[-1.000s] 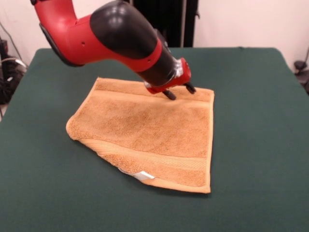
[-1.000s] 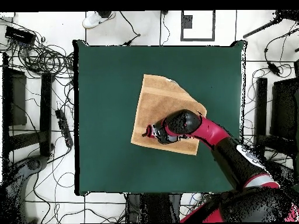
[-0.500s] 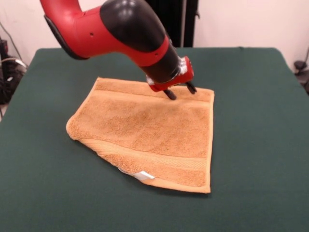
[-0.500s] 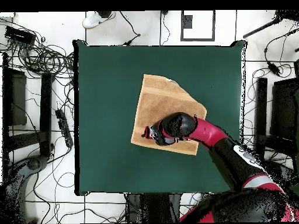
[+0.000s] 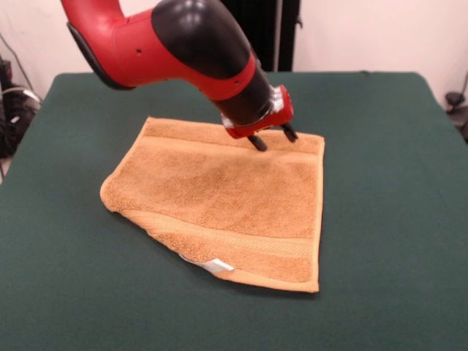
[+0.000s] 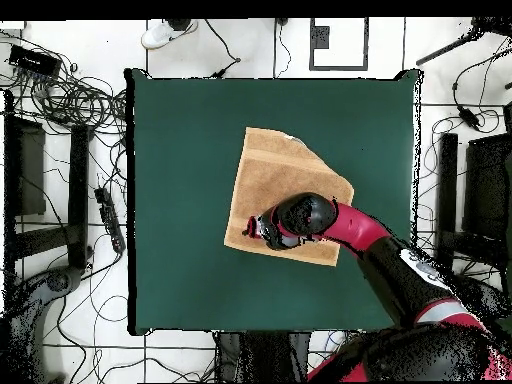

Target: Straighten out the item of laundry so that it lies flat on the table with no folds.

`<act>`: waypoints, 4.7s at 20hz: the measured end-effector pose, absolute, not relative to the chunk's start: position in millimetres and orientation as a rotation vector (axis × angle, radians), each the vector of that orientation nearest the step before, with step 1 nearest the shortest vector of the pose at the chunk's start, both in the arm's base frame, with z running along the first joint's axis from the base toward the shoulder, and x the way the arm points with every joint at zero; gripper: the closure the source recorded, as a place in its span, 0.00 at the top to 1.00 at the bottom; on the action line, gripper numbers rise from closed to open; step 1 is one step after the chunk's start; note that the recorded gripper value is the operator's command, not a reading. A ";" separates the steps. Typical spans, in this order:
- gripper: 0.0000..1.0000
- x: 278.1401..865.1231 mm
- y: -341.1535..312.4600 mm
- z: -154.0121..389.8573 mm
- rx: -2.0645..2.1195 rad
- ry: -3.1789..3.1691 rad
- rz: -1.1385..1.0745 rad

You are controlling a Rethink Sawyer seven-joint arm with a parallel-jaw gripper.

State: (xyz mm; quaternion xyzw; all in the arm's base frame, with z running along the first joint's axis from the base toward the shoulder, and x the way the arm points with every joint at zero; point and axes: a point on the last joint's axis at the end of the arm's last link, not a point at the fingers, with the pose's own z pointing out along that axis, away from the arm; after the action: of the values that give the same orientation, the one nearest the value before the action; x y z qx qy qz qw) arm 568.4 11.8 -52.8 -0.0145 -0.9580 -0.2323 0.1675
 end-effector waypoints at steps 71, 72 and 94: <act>1.00 591.6 -7.9 -70.3 -0.346 -2.493 -0.740; 1.00 591.6 -8.2 -70.3 -0.347 -2.491 -0.743; 1.00 589.5 -13.4 -71.6 -0.372 -2.481 -0.800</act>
State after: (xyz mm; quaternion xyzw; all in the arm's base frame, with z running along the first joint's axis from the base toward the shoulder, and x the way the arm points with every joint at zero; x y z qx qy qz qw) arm 589.5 -13.4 -71.6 -0.1367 -0.9119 -0.2939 0.2517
